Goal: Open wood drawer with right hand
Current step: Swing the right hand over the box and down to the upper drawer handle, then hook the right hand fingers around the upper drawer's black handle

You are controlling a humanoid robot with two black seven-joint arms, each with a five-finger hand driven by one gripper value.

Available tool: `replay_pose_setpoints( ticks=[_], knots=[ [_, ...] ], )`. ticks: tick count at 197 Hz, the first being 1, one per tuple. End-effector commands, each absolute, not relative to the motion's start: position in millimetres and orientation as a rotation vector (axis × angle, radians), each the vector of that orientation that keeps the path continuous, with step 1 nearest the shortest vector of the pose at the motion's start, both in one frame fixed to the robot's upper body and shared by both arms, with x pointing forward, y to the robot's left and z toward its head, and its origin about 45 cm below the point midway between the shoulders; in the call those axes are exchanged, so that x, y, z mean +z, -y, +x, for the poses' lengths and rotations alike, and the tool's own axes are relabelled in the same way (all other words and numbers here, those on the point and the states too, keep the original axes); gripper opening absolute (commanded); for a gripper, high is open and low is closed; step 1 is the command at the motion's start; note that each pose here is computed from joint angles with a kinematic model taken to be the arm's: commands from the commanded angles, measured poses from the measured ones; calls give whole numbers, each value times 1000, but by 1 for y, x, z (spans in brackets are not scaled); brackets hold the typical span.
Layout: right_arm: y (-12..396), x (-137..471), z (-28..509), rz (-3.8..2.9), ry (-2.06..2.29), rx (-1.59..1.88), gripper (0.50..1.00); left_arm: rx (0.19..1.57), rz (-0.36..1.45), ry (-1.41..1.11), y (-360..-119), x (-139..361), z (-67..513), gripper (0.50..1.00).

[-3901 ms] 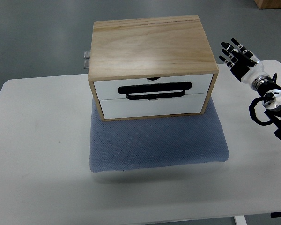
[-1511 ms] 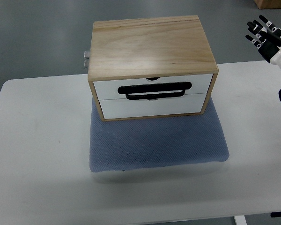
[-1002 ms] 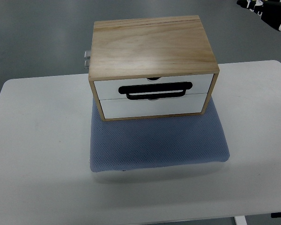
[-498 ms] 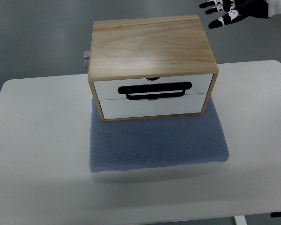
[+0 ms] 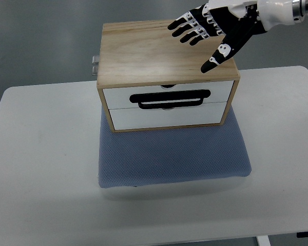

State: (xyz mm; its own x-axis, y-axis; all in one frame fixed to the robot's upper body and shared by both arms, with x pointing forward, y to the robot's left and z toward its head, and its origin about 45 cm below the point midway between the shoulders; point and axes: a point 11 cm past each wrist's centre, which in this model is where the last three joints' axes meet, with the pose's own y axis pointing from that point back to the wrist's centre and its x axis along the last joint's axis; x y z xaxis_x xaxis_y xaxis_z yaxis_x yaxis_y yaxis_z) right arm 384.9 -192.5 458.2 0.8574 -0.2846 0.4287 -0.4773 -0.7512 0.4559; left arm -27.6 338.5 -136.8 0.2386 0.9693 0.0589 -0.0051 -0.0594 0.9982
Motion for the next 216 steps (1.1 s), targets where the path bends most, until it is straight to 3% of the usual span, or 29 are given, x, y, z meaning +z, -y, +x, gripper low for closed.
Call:
replay_pose_setpoints(
  ticks=[1,90,216],
  knots=[
    [184,453,382,2418,501,450,944,1071,1358,-1002,-339,-137,-28,1000],
    [147,418,374,2300,312,435,944,1071,1358,-1002,-339,-137,-28,1000],
    [135,384,380,2189,340,447,942,1071,1358,-1002,-339,-137,-28,1000]
  ],
)
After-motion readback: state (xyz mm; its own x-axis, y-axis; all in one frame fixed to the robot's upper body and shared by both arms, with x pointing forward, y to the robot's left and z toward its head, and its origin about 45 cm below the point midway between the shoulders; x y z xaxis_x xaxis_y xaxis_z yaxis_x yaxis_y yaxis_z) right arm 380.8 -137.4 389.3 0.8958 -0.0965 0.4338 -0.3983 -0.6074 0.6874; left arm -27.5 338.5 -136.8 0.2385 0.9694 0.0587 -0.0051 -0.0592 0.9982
